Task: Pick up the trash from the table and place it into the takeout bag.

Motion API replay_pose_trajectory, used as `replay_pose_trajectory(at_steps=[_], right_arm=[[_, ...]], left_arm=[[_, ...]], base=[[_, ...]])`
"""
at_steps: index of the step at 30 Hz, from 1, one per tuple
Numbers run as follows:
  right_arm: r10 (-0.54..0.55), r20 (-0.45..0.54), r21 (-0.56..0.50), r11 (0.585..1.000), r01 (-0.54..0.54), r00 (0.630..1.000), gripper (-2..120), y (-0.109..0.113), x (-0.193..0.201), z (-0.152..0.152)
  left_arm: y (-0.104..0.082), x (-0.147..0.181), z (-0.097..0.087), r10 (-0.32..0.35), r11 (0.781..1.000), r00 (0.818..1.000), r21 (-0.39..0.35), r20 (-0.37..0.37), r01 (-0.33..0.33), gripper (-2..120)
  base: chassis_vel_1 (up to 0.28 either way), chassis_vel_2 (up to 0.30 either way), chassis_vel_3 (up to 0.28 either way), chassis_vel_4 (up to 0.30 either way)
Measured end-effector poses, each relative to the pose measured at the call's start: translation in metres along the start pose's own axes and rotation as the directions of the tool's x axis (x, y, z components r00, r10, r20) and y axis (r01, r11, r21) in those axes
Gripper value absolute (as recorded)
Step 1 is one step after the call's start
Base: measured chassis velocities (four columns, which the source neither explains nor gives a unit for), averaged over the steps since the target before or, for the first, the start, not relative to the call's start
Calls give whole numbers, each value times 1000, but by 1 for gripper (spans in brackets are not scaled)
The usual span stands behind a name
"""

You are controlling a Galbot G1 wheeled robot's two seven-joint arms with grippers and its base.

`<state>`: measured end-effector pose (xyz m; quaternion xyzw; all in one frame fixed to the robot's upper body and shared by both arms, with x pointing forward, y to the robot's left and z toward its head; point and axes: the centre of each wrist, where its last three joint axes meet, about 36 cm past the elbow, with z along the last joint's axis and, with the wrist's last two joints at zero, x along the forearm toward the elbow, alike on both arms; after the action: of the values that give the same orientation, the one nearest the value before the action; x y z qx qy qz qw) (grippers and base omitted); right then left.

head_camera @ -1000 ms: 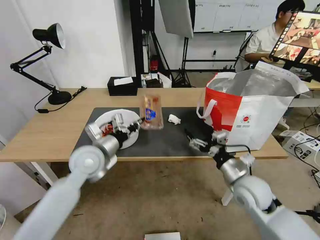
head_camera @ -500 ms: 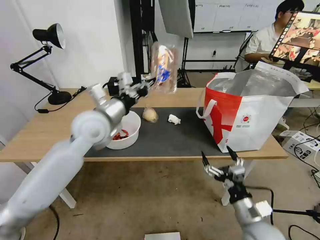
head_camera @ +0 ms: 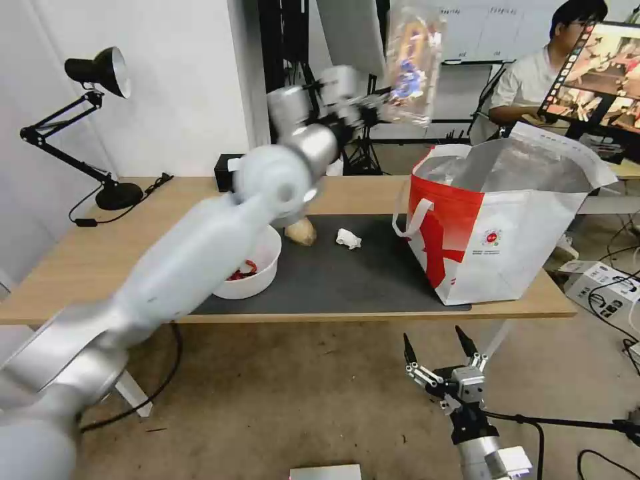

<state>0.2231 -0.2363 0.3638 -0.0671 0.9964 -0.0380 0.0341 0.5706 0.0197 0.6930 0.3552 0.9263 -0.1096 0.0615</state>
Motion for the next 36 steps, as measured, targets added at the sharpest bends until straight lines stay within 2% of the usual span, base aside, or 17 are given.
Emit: replay_pose_trajectory(at_steps=[2, 3, 5, 6, 8, 10, 12, 17, 21, 23, 25, 28, 33, 36], right_arm=[[-7, -7, 9, 1000, 7, 1000, 100, -2, -1, 1], [-7, -7, 9, 1000, 7, 1000, 100, -2, -1, 1], [-10, -9, 13, 1000, 10, 1000, 100, -4, -3, 2], [-10, -9, 13, 1000, 10, 1000, 100, -4, -3, 2], [-11, -14, 15, 1000, 11, 1000, 100, -5, -6, 1], [-11, -13, 15, 1000, 11, 1000, 100, -6, -7, 1], [-13, -13, 16, 1000, 13, 1000, 100, -7, -8, 0], [-17, -11, 17, 1000, 17, 1000, 100, -10, -10, 0], [-20, -13, 18, 1000, 20, 1000, 100, -11, -12, 1], [-22, -15, 19, 1000, 22, 1000, 100, -12, -13, 1], [-23, -17, 19, 1000, 23, 1000, 100, -12, -13, 2], [-28, -23, 21, 999, 29, 999, 100, -12, -14, 3], [-38, -25, 21, 999, 39, 999, 100, -11, -15, 4], [-50, -32, 17, 999, 50, 998, 100, -10, -18, 2]], left_arm=[[-19, -19, 27, 4, 997, 1000, -83, -19, -6, 0], [-19, -19, 27, 4, 997, 1000, -83, -19, -6, 0], [-28, -31, 53, 23, 980, 999, -198, -27, -28, 0], [-28, -31, 53, 23, 980, 999, -198, -27, -28, 0], [-34, -40, 72, 61, 961, 996, -266, -60, -75, 0], [-36, -43, 77, 68, 955, 995, -284, -69, -85, 0], [-36, -49, 85, 83, 936, 993, -336, -87, -108, 0], [-36, -47, 88, 122, 930, 986, -334, -111, -152, 0], [-37, -42, 86, 153, 937, 980, -297, -127, -185, 0], [-38, -38, 84, 162, 945, 976, -263, -144, -195, 9], [-38, -37, 84, 163, 948, 975, -251, -149, -197, 13], [-36, -32, 82, 166, 957, 971, -209, -172, -201, 27], [-38, -30, 78, 180, 963, 967, -169, -182, -211, 39], [-40, -26, 64, 171, 974, 971, -123, -165, -192, 57]], base=[[0, 0, 0, 0], [0, 0, 0, 0], [0, 0, 0, 0], [0, 0, 0, 0], [0, 0, 0, 0], [0, 0, 0, 0], [0, 0, 0, 0], [0, 0, 0, 0], [0, 0, 0, 0], [0, 0, 0, 0], [0, 0, 0, 0], [0, 0, 0, 0], [0, 0, 0, 0], [0, 0, 0, 0]])
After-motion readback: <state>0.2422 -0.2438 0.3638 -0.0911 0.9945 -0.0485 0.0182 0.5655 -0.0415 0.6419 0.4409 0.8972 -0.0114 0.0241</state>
